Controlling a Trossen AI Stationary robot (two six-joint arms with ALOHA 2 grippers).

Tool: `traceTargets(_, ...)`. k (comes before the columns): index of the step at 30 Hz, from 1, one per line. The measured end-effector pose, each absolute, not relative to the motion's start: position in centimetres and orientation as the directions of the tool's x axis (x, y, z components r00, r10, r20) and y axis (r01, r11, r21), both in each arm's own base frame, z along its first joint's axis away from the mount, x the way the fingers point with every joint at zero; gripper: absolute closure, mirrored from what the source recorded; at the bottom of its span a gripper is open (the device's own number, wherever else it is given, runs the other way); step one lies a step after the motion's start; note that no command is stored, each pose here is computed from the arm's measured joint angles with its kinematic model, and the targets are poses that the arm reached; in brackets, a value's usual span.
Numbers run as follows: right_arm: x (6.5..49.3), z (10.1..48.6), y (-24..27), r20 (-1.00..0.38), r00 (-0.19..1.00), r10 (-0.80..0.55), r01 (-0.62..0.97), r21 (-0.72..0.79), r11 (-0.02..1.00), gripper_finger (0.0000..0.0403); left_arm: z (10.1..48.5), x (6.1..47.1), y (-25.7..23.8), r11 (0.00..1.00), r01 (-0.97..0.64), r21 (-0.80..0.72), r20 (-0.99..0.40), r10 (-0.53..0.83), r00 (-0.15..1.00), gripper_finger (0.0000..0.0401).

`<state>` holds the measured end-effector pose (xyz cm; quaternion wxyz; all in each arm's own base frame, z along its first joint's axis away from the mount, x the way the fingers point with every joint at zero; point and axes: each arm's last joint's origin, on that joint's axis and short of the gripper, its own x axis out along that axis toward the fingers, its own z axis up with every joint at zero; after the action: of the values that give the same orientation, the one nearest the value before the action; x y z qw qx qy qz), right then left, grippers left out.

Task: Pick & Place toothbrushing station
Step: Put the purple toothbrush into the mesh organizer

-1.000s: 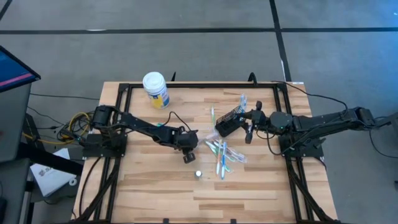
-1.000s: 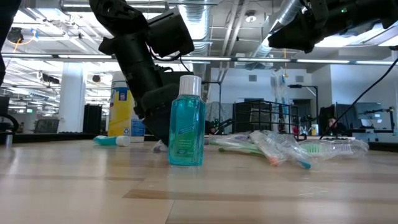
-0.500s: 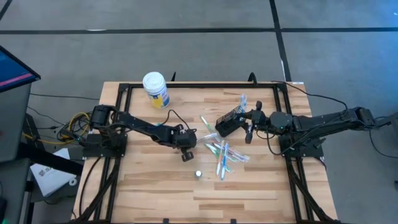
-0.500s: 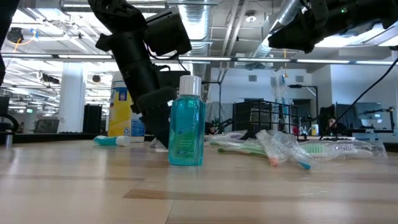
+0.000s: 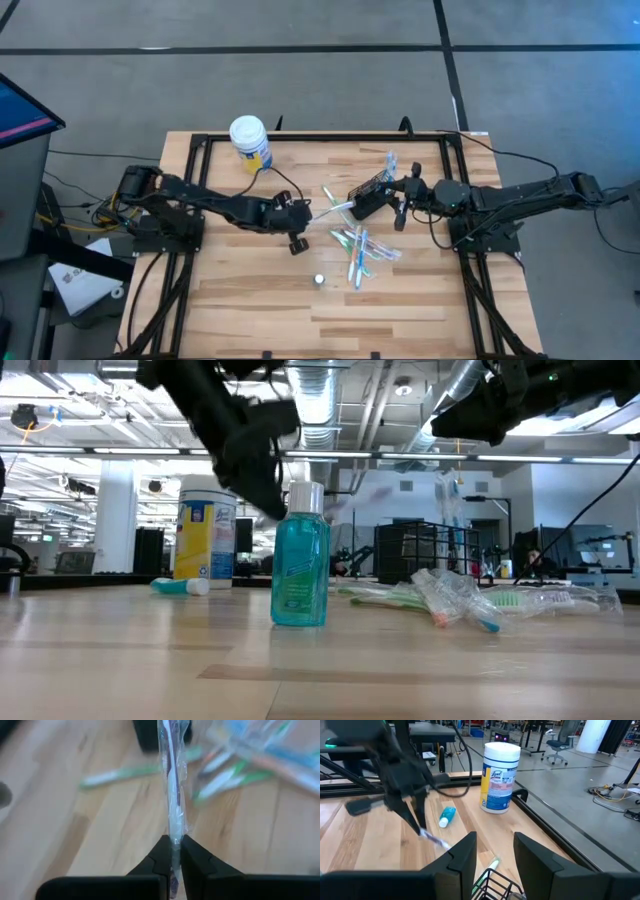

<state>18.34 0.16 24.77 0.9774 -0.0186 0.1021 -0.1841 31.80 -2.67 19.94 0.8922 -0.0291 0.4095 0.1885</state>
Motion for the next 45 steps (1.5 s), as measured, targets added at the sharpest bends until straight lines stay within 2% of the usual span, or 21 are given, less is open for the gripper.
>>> traceTargets(9,18.4,25.0,0.2,-0.173,0.916,-0.363,0.357,-0.064,0.932,0.0283,23.9,31.6,-3.0,0.936,-0.338,0.103,-0.574,0.333,0.748,0.0389)
traceTargets(17,18.4,25.1,0.2,-0.160,0.918,-0.362,0.357,-0.058,0.932,0.0283,25.3,32.3,-3.1,0.951,-0.289,0.108,-0.457,0.306,0.835,0.0388)
traceTargets(34,18.6,26.1,0.8,-0.061,0.959,-0.278,0.277,-0.029,0.961,0.0283,26.8,33.1,-2.4,0.965,-0.247,0.092,-0.319,0.263,0.910,0.0387)
traceTargets(45,18.6,26.8,1.5,0.005,0.974,-0.227,0.227,-0.054,0.972,0.0283,27.0,33.3,-1.8,0.968,-0.241,0.073,-0.294,0.252,0.922,0.0387)
